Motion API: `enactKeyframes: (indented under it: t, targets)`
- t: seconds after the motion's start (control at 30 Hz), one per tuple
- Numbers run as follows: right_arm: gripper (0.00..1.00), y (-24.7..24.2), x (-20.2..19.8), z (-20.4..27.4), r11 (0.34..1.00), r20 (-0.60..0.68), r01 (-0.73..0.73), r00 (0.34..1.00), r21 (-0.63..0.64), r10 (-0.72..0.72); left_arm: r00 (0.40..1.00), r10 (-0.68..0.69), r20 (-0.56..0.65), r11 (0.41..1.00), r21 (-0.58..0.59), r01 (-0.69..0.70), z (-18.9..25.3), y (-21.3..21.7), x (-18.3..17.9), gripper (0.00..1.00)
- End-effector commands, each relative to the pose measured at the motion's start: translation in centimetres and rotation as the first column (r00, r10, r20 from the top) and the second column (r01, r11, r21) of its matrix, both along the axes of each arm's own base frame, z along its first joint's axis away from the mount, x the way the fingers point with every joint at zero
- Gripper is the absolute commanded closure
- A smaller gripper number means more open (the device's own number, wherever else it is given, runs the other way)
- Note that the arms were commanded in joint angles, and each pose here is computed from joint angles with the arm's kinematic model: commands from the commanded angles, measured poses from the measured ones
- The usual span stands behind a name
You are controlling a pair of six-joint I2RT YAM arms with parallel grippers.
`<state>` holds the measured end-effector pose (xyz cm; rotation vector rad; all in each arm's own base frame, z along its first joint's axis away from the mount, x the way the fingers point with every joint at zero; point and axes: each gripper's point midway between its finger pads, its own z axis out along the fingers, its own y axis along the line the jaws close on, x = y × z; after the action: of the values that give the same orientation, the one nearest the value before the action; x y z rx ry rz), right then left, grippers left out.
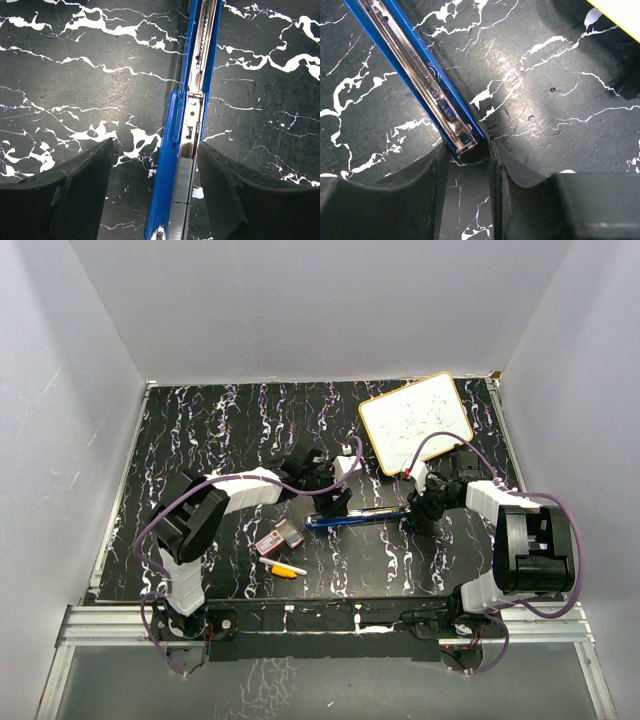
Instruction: Load the staples into the stapler
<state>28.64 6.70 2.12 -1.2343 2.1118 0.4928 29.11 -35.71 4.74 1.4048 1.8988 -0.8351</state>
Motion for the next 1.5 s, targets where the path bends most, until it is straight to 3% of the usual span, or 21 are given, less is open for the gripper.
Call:
enactKeyframes:
  t: [0.0,0.3,0.8,1.23,1.47]
  targets:
    - [0.66,0.1,0.9,0.9,1.0,0.019,-0.003,1.0,0.011,0.003,1.0,-0.007,0.023,1.0,-0.006,0.007,0.5,-0.5,0.4,0.35]
    - [0.68,0.0,0.6,0.7,1.0,0.015,-0.002,1.0,0.004,0.002,1.0,-0.015,0.024,0.999,-0.047,0.016,1.7,-1.1,0.3,0.36]
    - [0.7,-0.2,0.5,0.7,1.0,0.013,0.0,1.0,-0.003,0.0,0.999,0.013,0.052,0.999,0.032,-0.014,0.0,-0.1,1.2,0.38]
    - [0.89,1.7,0.5,4.3,0.993,0.009,-0.044,0.999,0.107,0.044,0.999,-0.002,0.044,0.997,0.083,-0.002,-2.3,0.9,0.1,0.39]
    - [0.91,2.8,0.7,7.6,0.984,0.04,-0.068,0.997,0.166,0.062,0.999,-0.003,0.051,0.995,0.097,-0.002,-3.3,1.5,-0.4,0.4]
